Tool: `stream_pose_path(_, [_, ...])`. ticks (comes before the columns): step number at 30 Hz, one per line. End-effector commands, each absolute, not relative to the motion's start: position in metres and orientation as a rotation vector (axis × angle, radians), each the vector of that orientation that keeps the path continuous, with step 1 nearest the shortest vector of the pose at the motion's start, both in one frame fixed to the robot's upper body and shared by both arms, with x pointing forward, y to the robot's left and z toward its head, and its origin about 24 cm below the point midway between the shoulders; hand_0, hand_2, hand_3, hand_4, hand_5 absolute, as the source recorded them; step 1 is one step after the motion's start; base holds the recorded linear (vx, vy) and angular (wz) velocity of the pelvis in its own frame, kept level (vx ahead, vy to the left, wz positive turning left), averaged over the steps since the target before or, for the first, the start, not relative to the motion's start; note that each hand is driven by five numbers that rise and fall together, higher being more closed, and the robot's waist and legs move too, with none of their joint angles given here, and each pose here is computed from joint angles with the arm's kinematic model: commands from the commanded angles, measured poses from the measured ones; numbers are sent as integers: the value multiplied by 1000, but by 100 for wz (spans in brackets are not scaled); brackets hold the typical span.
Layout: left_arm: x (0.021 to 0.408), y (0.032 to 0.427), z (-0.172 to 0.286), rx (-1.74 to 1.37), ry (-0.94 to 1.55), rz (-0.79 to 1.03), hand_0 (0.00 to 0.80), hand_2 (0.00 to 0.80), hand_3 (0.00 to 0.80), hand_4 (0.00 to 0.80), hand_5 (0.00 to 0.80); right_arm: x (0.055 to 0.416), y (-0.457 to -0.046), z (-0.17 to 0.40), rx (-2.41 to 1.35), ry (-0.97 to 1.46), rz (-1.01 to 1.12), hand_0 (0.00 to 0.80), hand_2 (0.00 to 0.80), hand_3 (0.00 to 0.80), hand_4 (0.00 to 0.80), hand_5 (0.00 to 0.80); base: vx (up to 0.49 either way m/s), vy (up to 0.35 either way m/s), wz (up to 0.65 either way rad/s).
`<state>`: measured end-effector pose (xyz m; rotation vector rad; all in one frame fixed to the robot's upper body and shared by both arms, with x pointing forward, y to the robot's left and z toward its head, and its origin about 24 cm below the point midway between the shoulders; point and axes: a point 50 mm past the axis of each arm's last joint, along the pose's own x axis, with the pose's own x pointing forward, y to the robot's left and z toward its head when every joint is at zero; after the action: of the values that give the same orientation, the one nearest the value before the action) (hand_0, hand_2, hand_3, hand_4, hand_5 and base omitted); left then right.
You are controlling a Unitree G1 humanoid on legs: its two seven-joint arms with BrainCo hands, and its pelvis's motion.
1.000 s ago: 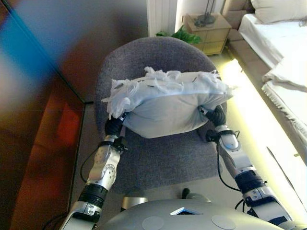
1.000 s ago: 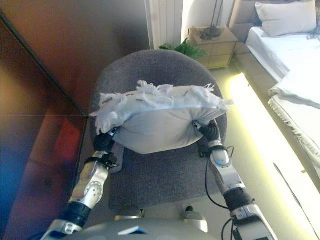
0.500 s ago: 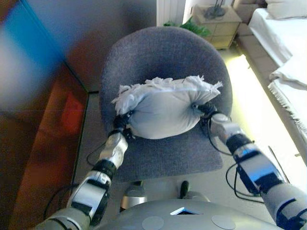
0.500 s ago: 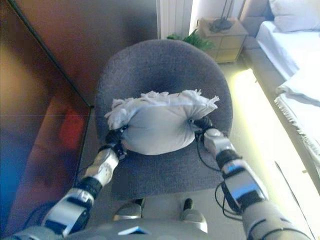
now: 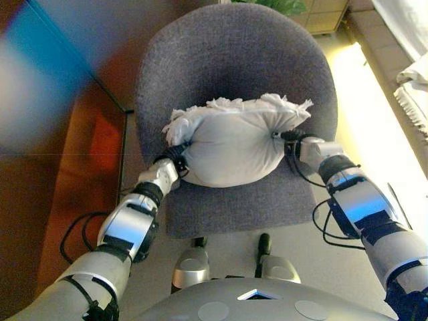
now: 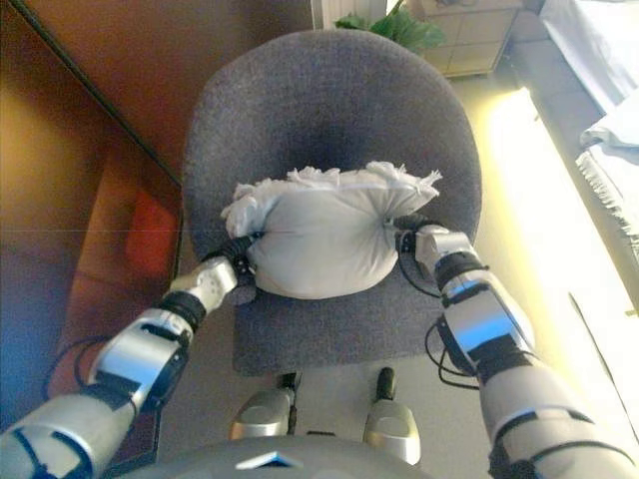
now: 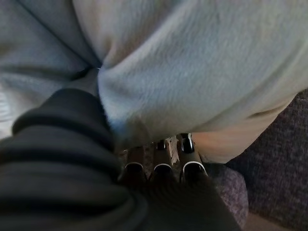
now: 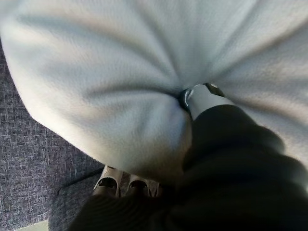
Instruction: Pick up the cushion and take it to the sofa
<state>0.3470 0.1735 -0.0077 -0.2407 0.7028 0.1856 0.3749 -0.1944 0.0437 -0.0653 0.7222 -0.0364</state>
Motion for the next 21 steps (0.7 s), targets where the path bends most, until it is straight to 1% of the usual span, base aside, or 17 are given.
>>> stream_pose_path(1, [384, 162, 48, -207, 609, 122, 0, 0, 0, 0, 0, 406, -177, 109, -31, 561, 5, 0, 0, 0, 0, 0, 41, 79, 0])
stream_pose_path(5, [387, 167, 54, -206, 592, 167, 0, 0, 0, 0, 0, 413, -188, 130, -3, 466, -91, 0, 0, 0, 0, 0, -14, 65, 0])
stream_pose_path(9, [385, 188, 54, -227, 572, 246, 0, 0, 0, 0, 0, 415, -213, 147, 2, 368, -203, 0, 0, 0, 0, 0, -20, 48, 0])
stream_pose_path(11, [383, 204, 55, -246, 555, 289, 0, 0, 0, 0, 0, 414, -226, 155, 10, 340, -222, 0, 0, 0, 0, 0, 17, 32, 0])
stream_pose_path(16, [371, 256, 56, -259, 514, 408, 0, 0, 0, 0, 0, 403, -277, 169, 46, 239, -332, 0, 0, 0, 0, 0, 44, 14, 0])
stream_pose_path(21, [334, 314, 36, -228, 569, 587, 0, 0, 0, 0, 0, 380, -326, 169, 33, 189, -459, 0, 0, 0, 0, 0, 89, 24, 0])
